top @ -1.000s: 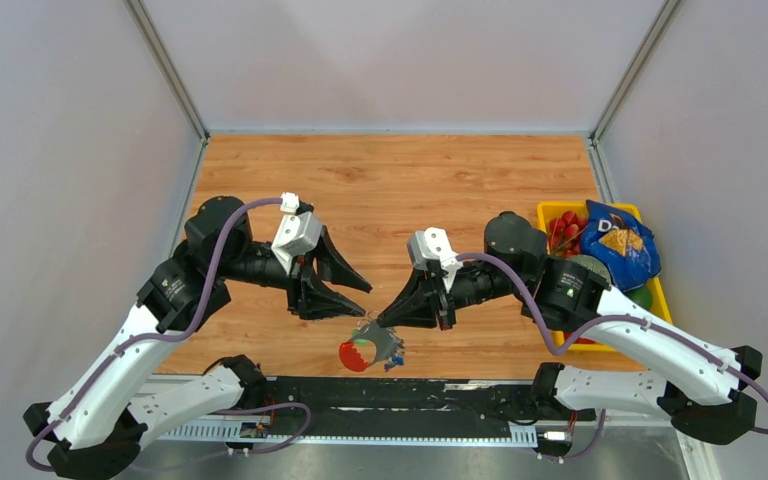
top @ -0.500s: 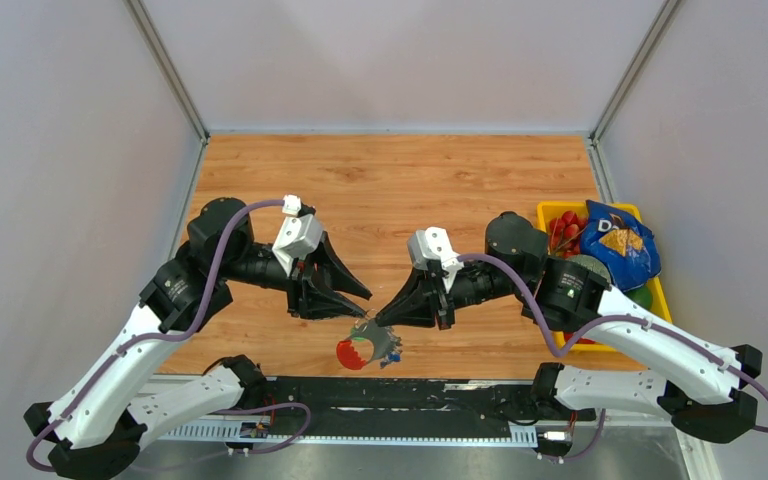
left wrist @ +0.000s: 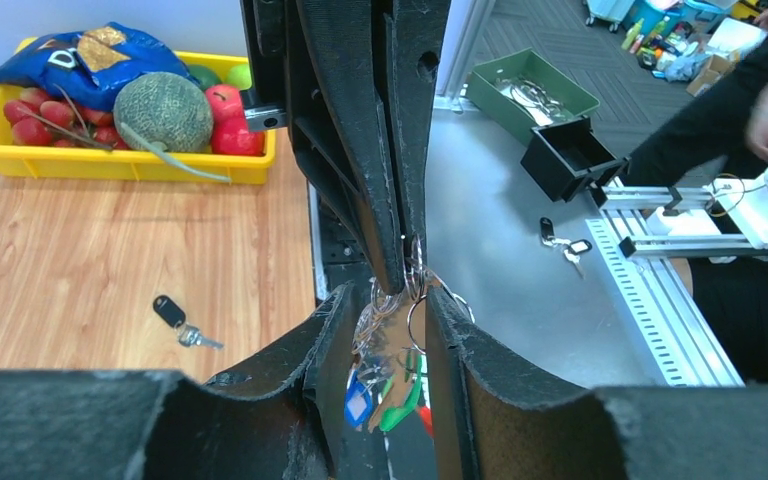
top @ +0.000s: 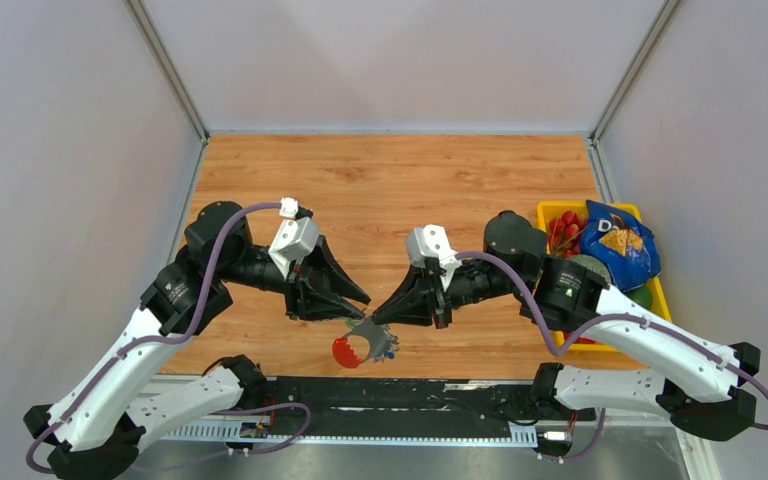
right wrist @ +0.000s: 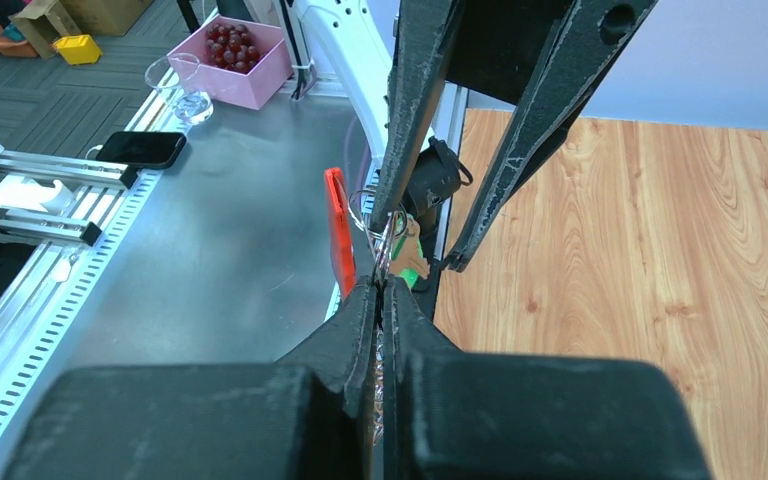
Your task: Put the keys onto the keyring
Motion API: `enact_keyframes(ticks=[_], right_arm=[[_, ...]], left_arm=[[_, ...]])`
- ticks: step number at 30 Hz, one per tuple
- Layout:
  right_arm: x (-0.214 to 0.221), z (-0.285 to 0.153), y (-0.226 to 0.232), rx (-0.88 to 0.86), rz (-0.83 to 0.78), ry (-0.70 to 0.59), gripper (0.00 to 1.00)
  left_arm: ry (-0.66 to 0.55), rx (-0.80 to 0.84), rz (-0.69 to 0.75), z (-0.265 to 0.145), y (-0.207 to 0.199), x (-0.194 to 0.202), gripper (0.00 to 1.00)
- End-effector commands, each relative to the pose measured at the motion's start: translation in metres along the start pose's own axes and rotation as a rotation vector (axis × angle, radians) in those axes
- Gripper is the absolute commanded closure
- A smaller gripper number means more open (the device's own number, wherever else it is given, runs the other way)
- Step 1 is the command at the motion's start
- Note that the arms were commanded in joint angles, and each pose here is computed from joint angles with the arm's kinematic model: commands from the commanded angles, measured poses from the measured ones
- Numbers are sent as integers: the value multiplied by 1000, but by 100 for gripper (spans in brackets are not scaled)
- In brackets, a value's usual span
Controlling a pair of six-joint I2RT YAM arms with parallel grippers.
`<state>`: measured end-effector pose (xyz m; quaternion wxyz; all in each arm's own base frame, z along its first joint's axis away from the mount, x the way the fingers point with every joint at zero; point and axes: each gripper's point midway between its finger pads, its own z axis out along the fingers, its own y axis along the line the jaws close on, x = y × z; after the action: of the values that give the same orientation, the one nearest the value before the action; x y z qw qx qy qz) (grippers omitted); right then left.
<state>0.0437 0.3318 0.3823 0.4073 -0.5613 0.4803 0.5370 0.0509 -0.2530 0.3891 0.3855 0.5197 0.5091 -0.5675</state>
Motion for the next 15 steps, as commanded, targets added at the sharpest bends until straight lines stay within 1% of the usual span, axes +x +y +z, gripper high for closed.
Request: enact_keyframes(ticks=[1, 5, 7, 9, 15], right_arm=[[-43, -2, 4, 1, -77, -117, 100], [-44, -1, 4, 2, -78, -118, 100], [-43, -1, 3, 3, -77, -116, 100], [-43, 0, 3, 4, -77, -115, 100], [-40, 2, -2, 20, -73, -107, 100]], left_arm=[[-22, 33, 32, 1, -6, -5, 61], [-26, 33, 35, 0, -6, -6, 63], [-27, 39, 35, 1, -7, -7, 66], [-28, 47, 35, 1, -8, -6, 71], [-44, 75, 34, 1, -12, -9, 78]])
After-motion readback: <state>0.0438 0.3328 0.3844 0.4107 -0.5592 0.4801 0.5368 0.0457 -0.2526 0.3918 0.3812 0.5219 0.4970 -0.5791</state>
